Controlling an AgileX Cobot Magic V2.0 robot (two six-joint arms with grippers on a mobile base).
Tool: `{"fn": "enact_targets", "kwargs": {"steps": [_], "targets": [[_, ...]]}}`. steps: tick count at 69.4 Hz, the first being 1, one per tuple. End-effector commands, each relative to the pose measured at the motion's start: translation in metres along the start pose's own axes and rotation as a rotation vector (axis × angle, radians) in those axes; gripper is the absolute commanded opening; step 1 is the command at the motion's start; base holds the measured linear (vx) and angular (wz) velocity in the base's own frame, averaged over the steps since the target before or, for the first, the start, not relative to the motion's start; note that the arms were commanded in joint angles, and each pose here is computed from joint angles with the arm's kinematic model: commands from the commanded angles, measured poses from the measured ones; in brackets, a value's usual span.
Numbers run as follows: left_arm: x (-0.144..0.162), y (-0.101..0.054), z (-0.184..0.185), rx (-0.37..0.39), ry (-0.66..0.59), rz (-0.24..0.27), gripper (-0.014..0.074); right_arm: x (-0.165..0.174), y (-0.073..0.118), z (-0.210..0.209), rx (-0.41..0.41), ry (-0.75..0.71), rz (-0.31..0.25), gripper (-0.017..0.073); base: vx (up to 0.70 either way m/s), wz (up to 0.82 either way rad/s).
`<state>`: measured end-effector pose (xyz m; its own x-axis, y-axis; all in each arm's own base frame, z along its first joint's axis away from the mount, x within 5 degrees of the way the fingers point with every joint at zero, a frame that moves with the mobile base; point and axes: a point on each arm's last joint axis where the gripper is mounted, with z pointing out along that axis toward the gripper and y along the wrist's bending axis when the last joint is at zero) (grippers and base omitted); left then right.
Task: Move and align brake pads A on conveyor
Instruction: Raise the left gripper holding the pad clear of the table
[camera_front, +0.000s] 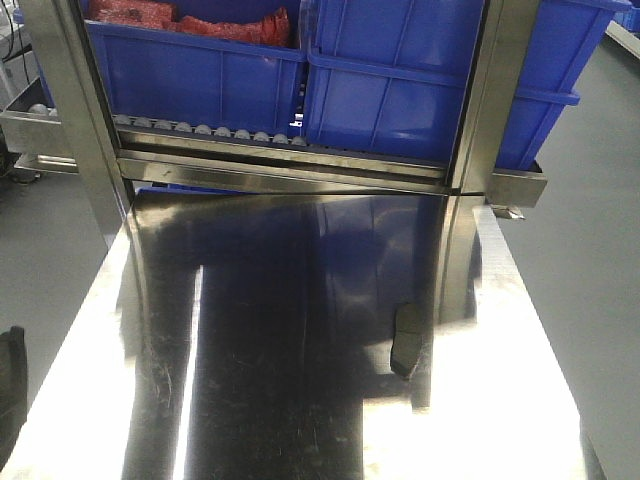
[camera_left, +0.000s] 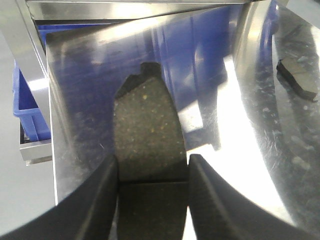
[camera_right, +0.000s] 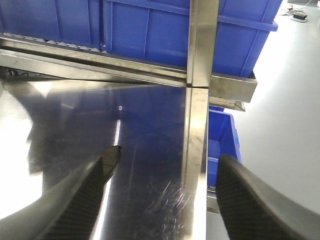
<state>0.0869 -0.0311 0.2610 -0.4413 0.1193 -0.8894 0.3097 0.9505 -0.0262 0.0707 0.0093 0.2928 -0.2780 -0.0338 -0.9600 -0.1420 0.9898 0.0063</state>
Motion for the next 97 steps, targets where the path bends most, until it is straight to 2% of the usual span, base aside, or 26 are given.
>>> {"fn": "enact_targets", "kwargs": {"steps": [1, 12, 57, 84, 97], "targets": [[-0.015, -0.002, -0.012, 0.034, -0.167, 0.001, -0.0006, -0.015, 0.000, -0.001, 0.000, -0.085, -0.012, 0.0468, 0.00, 0.00], [-0.017, -0.002, -0.020, 0.042, -0.223, -0.003, -0.0006, -0.015, 0.000, -0.001, 0.000, -0.085, -0.012, 0.0468, 0.00, 0.00], [-0.017, -0.001, -0.020, 0.041, -0.220, -0.003, -0.0006, -0.015, 0.000, -0.002, -0.001, -0.087, -0.012, 0.0468, 0.00, 0.00], [-0.017, -0.001, -0.020, 0.041, -0.220, -0.003, -0.0006, -0.021, 0.001, 0.001, -0.011, -0.138, -0.011, 0.0467, 0.00, 0.00], [-0.017, -0.001, -0.020, 0.041, -0.220, -0.003, -0.0006, -0.035, 0.003, 0.026, -0.005, 0.011, 0.026, 0.0445, 0.00, 0.00]]}}
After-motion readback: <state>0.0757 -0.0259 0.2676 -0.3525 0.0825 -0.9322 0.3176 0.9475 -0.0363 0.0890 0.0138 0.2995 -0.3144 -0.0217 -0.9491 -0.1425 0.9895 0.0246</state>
